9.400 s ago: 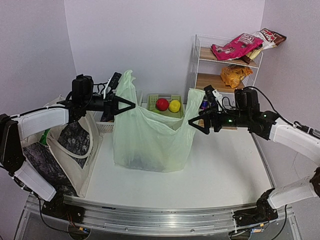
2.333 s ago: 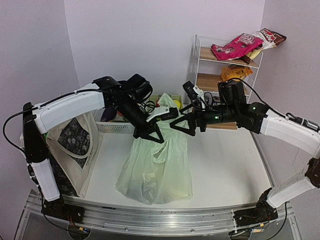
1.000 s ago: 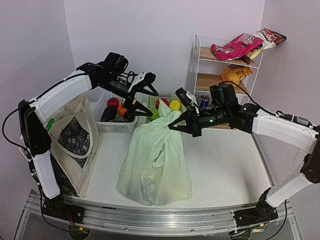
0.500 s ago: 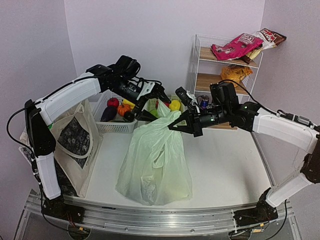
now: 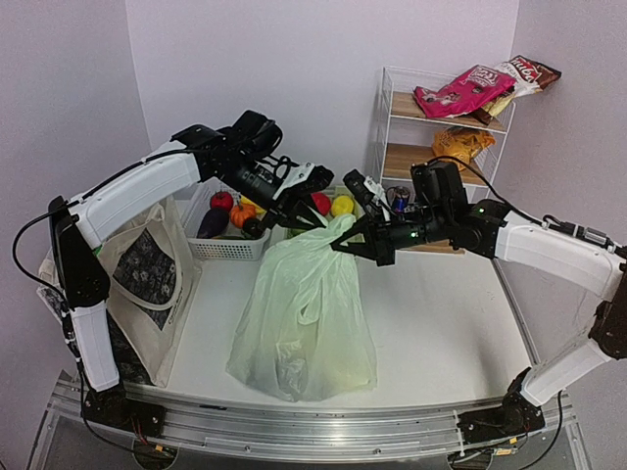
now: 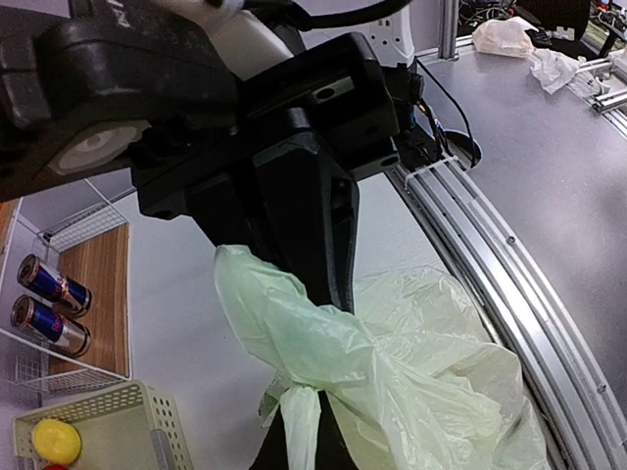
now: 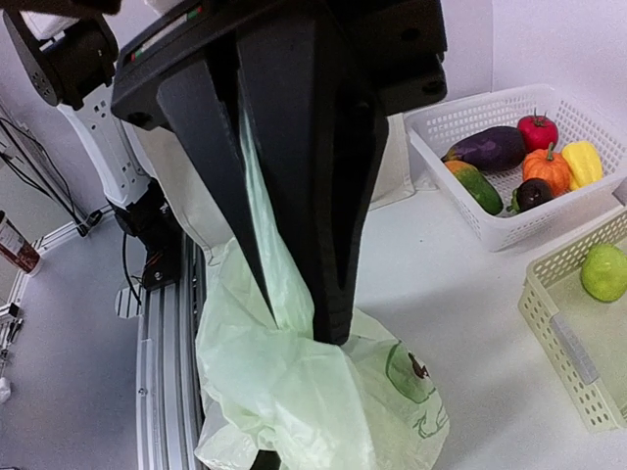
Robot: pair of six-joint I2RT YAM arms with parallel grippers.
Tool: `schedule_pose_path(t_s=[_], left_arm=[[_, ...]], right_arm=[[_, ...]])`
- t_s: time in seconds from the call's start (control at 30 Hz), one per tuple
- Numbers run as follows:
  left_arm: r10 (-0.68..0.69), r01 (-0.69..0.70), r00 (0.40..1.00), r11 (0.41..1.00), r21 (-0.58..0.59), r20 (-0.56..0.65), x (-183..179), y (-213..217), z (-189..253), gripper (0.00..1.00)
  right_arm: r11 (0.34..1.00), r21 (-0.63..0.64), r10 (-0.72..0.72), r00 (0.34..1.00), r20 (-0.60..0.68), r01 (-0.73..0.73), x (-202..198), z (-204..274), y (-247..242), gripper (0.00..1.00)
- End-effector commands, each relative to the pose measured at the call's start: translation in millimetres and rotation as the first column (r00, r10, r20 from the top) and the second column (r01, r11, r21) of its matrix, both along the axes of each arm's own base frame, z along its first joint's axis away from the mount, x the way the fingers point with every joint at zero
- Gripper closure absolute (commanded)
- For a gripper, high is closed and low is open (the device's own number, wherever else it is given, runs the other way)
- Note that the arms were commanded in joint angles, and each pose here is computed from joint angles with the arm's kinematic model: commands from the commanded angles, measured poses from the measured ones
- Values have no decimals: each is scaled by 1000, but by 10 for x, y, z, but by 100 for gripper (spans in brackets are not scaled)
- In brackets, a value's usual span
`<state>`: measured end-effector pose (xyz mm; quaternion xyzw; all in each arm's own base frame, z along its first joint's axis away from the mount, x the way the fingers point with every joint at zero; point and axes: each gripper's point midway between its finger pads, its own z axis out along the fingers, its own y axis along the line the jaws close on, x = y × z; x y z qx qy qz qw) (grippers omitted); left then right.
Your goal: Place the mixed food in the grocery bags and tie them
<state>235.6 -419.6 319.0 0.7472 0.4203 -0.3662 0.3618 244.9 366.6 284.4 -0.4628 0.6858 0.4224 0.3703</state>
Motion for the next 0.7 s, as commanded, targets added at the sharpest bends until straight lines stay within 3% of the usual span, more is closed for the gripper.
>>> schedule_pose_path(t_s=[0.0,0.33,0.53,0.67], left_arm=[[99,-100,995,993,-55,-26,4,35,503,100],[170,-167,983,985,52,-64,-271,-33,315,100],[223,-221,974,973,60,-28,-282,15,426,100],[211,-212,977,972,105,18,-460,18,235,100]], right_arm=[[999,-9,-46,998,34,46,18,23,-95,97],[980,-32,-200,971,-134,197,247,-90,-60,100],[946,-101,-324,913,-248,309,343,-331,-133,100],[910,-119,-415,865,-283,398,482,-356,-157,100]])
